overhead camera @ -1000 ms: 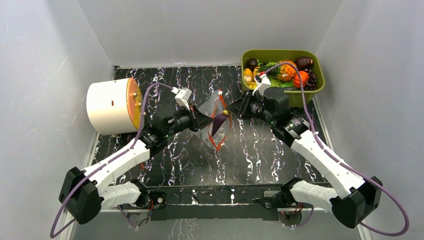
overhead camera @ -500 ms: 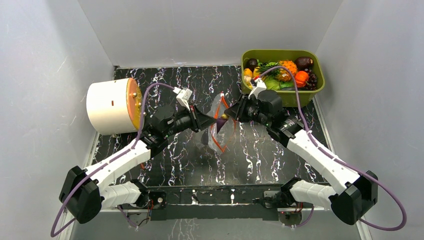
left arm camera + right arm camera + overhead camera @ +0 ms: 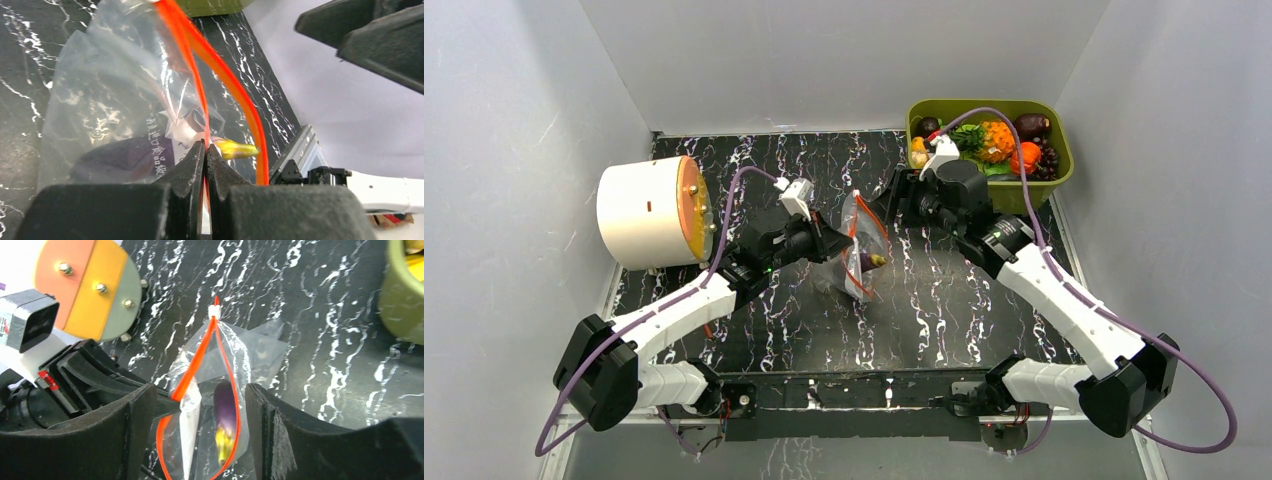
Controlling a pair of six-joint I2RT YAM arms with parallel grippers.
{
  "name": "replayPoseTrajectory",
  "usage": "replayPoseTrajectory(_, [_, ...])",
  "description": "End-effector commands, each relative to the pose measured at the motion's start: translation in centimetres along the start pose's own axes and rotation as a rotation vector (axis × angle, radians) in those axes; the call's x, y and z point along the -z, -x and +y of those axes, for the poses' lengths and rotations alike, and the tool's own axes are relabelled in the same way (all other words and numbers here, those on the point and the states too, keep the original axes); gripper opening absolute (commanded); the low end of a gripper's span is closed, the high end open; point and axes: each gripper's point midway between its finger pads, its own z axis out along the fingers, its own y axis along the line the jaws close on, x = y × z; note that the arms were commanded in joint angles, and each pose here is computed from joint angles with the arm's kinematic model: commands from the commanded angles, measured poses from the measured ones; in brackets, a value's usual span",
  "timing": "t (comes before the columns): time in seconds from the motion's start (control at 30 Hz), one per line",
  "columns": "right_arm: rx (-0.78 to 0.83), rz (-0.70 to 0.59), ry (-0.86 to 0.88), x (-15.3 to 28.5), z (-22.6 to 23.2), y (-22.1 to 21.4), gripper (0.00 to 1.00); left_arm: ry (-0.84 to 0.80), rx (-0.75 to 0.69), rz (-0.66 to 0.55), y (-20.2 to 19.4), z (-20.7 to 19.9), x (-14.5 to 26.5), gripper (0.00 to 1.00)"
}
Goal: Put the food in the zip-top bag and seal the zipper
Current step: Place the fake vegetable in the zipper food storage bag, then pick up the fake fruit from the bin.
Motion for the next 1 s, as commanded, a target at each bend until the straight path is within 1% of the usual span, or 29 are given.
replayPoseTrajectory(0.0, [0.086,-0.091,-0.111,1.0,-1.1,3.5,0.67,0.089,-0.026,-0.087,2.5,0.9,0.2,0.0])
replayPoseTrajectory(0.13, [0.132,-0.157,-0.224,1.3,-2.4,6.1,0.79,0.152,-0.028,-0.107,2.6,2.3,0.5,0.0])
replayPoseTrajectory(0.27, [0.151,-0.226,-0.355,2.0,-4.6,7.7,0.87,0.22,-0.04,-0.105,2.8,3.5,0.5,0.0])
replayPoseTrajectory(0.37, [0.174,-0.286,-0.412,2.7,-5.5,9.2,0.91,0.217,-0.058,-0.066,2.2,3.5,0.5,0.0])
replayPoseTrajectory(0.43, [0.185,-0.325,-0.447,3.0,-6.1,10.2,0.95,0.208,-0.06,-0.06,1.7,3.6,0.7,0.0])
replayPoseTrajectory(0.53, [0.208,-0.334,-0.472,2.6,-6.7,11.2,0.96,0.179,-0.061,-0.061,1.3,3.3,1.0,0.0])
replayPoseTrajectory(0.63, [0.25,-0.318,-0.521,1.6,-8.0,11.6,0.96,0.159,-0.083,-0.031,0.9,3.0,0.9,0.0])
replayPoseTrajectory(0.7, [0.261,-0.313,-0.567,1.2,-9.2,11.8,0.96,0.131,-0.105,-0.003,0.7,2.4,1.1,0.0])
replayPoseTrajectory(0.83, [0.263,-0.29,-0.6,0.1,-12.1,12.5,0.95,0.067,-0.155,0.014,0.2,1.4,1.8,0.0])
replayPoseTrajectory(0.97, [0.255,-0.267,-0.709,0.0,-15.6,13.1,0.95,0.02,-0.188,0.046,-0.1,0.3,2.6,0.0])
